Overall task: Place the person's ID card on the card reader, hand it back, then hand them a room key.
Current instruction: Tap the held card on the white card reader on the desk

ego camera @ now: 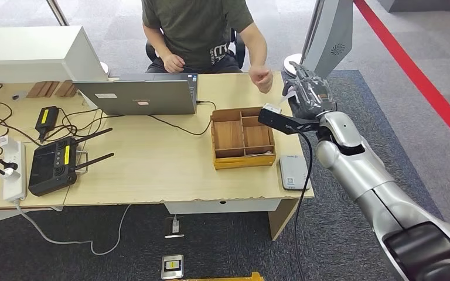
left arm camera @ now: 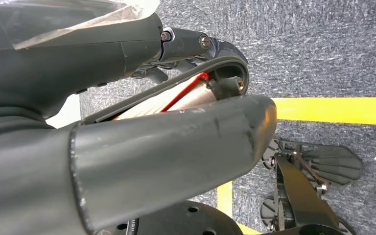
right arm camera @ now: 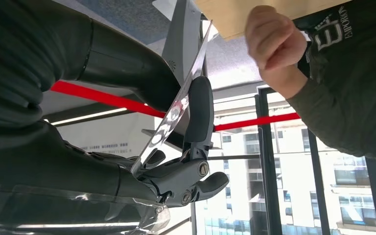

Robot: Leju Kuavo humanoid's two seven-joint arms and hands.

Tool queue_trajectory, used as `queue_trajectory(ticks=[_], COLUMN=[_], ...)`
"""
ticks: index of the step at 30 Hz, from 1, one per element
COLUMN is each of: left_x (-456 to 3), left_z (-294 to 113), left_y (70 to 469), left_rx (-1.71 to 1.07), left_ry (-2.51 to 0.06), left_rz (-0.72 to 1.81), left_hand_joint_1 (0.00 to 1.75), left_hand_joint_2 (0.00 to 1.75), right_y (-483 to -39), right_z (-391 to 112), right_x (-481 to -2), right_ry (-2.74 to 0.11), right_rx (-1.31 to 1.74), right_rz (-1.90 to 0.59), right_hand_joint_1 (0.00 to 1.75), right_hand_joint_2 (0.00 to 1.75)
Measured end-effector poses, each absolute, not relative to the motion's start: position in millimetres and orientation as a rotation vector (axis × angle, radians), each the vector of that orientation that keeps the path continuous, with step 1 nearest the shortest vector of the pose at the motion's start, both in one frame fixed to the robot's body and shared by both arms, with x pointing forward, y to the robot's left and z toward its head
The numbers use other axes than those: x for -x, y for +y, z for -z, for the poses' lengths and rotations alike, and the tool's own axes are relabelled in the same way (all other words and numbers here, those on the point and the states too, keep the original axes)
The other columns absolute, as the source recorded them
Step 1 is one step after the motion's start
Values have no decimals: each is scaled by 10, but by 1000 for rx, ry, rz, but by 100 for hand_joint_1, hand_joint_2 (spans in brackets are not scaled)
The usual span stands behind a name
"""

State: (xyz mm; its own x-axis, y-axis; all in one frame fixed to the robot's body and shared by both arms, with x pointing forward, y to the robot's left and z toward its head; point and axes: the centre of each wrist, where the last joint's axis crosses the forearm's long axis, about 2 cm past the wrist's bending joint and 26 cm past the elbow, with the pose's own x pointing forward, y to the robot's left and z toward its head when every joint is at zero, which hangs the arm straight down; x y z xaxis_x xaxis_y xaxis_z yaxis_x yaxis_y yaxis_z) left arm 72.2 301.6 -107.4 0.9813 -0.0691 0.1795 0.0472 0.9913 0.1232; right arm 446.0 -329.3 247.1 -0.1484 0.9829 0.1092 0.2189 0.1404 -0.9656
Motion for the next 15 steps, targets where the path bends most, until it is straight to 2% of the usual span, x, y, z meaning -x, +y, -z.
queue_trajectory(ticks=[15], left_x=[-710], left_z=[1077], left_y=[3002], left_rx=[-116], left_ry=[-186], left_rz=[51], left_hand_joint_1=[0], left_hand_joint_2=[0], right_y=[-3391], right_z=[-2327], right_x=[-4486], right_ry=[-1444], right_rx=[1222], right_rz=[-1119], right_hand_joint_1=[175], right_hand_joint_2=[175])
